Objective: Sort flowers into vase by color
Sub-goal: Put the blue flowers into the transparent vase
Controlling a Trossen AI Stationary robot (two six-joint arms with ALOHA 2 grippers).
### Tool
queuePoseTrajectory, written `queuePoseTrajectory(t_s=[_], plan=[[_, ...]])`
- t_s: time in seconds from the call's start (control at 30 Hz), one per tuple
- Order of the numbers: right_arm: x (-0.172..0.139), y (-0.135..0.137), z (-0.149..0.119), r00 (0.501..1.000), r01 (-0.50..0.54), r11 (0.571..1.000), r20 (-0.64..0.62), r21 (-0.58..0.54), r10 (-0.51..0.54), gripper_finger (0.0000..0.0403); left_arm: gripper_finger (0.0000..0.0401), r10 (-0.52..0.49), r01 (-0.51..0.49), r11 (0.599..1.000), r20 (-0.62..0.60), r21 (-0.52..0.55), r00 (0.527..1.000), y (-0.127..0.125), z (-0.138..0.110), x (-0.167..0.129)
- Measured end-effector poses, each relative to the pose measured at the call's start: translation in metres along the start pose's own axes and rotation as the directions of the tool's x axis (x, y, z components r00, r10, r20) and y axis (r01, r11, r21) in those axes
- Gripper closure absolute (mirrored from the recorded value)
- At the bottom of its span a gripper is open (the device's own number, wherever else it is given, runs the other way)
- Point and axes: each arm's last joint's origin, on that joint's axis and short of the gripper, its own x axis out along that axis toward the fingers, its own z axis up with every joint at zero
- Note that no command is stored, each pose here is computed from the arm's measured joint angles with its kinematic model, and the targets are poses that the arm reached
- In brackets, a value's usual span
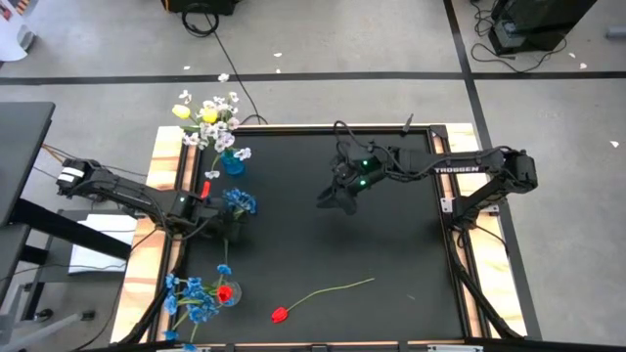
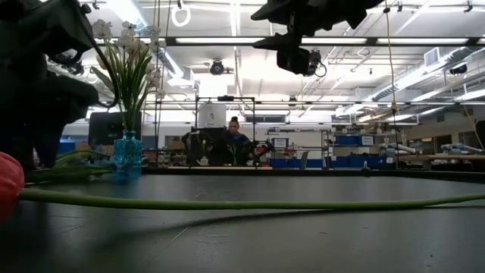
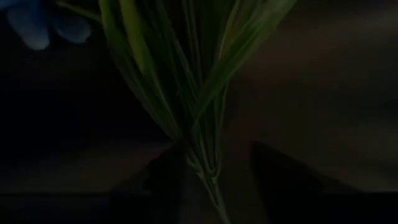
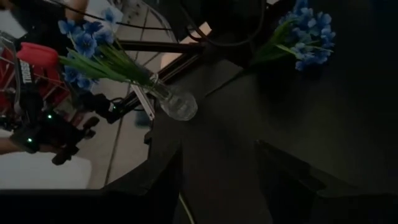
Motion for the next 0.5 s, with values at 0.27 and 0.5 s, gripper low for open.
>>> queuePoseTrajectory(t_s=[0.27,0.5], plan=[[-0.003,-0.004,0.002,1.0,-0.011,1.0,-0.001,0.004,0.011,0.0197,0.0206,0.134,-0.133,0.99,0.029,-0.043,0.991,0.002,0.0,0.012],[-0.001,-0.001,0.0,1.0,-0.018,1.0,-0.011,0.009,0.018,0.0197,0.0271,0.21,-0.209,0.978,0.05,-0.021,0.976,-0.002,0.001,0.021]])
